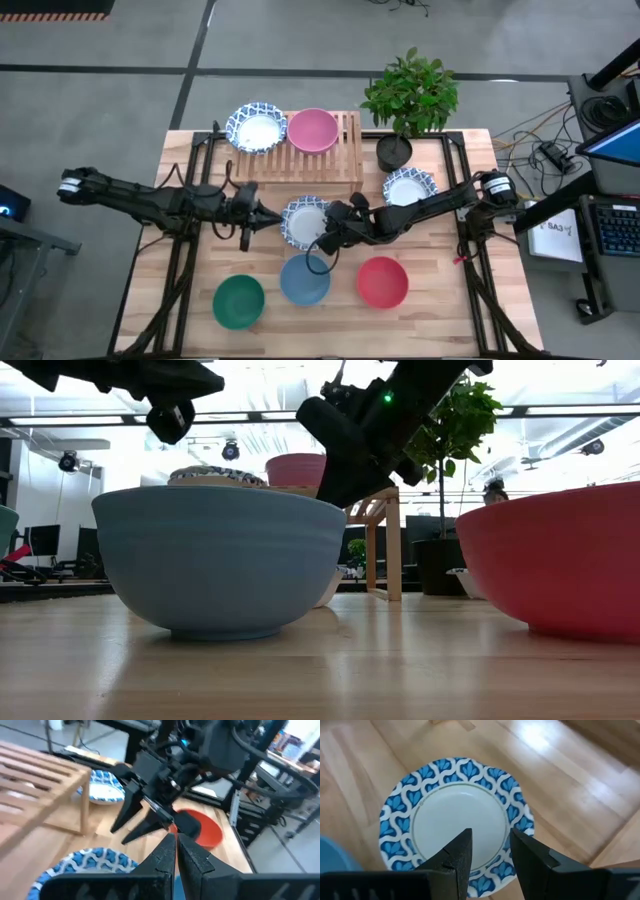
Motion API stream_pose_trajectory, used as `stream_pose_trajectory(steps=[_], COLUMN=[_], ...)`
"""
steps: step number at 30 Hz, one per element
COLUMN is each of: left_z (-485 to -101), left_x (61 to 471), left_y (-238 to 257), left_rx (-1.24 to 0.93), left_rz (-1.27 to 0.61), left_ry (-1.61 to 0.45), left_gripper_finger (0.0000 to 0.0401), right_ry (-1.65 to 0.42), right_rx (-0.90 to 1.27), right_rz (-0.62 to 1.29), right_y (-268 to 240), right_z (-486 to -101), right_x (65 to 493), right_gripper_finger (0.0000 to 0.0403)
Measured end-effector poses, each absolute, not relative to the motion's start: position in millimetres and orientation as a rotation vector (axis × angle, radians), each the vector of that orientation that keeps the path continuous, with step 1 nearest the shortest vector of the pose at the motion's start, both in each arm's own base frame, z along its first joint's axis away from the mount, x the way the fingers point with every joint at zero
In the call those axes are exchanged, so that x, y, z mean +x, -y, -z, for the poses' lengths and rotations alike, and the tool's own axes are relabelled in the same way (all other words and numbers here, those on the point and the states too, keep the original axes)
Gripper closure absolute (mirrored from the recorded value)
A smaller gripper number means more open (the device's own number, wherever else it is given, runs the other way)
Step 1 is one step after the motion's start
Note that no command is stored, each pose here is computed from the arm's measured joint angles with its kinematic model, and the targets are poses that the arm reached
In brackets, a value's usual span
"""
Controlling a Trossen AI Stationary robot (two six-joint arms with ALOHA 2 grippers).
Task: Place and stack bowls onto a shelf
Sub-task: Stack the orange bowl on top of the pink bowl on the shelf
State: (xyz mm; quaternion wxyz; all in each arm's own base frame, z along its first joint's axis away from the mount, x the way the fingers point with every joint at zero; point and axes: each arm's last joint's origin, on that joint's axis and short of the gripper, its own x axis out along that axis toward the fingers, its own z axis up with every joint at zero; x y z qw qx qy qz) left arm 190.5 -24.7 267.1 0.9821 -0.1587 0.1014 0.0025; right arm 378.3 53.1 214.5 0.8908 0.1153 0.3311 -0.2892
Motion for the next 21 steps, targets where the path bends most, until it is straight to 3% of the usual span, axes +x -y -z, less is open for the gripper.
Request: stream_pose_trajectory(steps=[21], left_z=[-264.9], left_x=[187.4], left_y=[26.2], left_rx=[-0.325], left_rz=[0.05], left_ry=[-0.28], left_gripper_finger=[0.0401], right_ry=[-0.718], right_rx=[0.279], right_rz=[0.49], right_y=[-54.8], right_z=[-222.3], right_x=[380.7], right_gripper_finger=[0.0283])
